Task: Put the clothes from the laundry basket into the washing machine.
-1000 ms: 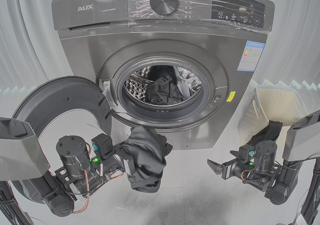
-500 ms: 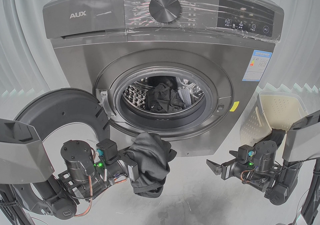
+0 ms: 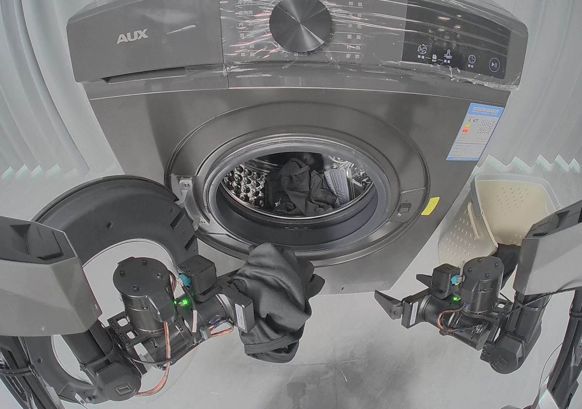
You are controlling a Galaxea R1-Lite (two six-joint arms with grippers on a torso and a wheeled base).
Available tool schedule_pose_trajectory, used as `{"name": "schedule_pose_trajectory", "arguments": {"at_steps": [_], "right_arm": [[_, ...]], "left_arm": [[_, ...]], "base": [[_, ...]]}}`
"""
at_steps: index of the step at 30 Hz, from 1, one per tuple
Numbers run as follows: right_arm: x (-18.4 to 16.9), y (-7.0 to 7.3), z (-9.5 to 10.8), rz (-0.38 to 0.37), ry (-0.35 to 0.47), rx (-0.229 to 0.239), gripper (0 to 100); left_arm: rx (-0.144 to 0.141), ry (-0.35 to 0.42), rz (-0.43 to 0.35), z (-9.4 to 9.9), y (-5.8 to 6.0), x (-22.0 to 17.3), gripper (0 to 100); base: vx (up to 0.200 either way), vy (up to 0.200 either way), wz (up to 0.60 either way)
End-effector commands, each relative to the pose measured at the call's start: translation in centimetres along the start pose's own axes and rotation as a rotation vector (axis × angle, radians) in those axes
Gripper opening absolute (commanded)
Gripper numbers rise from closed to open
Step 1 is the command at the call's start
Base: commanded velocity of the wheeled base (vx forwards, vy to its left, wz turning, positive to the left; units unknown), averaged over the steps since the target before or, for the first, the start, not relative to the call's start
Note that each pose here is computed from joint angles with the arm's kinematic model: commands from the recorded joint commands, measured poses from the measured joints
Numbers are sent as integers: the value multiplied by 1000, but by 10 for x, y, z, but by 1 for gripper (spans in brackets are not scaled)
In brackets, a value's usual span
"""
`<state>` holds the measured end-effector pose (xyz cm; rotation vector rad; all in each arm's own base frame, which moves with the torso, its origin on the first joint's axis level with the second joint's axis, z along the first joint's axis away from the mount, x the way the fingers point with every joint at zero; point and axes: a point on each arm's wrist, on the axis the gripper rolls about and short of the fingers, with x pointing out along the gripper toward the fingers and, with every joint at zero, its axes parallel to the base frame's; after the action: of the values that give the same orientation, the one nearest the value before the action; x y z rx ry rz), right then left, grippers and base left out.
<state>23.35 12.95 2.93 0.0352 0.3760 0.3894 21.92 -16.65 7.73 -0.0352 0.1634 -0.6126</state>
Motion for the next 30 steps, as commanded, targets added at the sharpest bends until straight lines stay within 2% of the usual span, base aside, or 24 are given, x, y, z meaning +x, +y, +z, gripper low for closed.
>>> {"name": "schedule_pose_trajectory", "arguments": {"at_steps": [1,7,11,17,18,20,21,22,24,29,30], "right_arm": [[0,0,-1,0,3,-1,100],[1,0,-1,0,5,-1,100],[0,0,-1,0,3,-1,100],[-1,2,1,9,-4,-3,100],[-2,5,2,17,-9,-5,100],[-2,6,2,21,-8,-7,100],[-3,7,2,22,-8,-8,100],[-3,8,1,26,-6,-8,100],[-3,8,2,28,-7,-5,100],[-4,10,1,34,-7,-7,100],[-5,10,2,37,-8,-8,100]], "left_arm": [[0,3,-2,-1,-1,0,0],[1,10,-5,-2,-1,0,0],[0,13,-11,-4,-3,1,0],[-4,37,-55,-9,-16,-1,0],[-15,33,-85,-9,-24,1,0],[-29,31,-108,-9,-28,2,0],[-29,31,-108,-9,-28,2,0],[-22,38,-130,-12,-35,7,0],[-27,36,-147,-15,-40,14,0],[-27,-2,-155,-15,-33,43,0],[-36,-43,-127,-14,-24,66,0]], "base": [[0,0,0],[0,0,0],[200,0,0],[0,0,0],[0,0,0],[0,0,0],[0,0,0],[0,0,0],[0,0,0],[0,0,0],[0,0,0]]}}
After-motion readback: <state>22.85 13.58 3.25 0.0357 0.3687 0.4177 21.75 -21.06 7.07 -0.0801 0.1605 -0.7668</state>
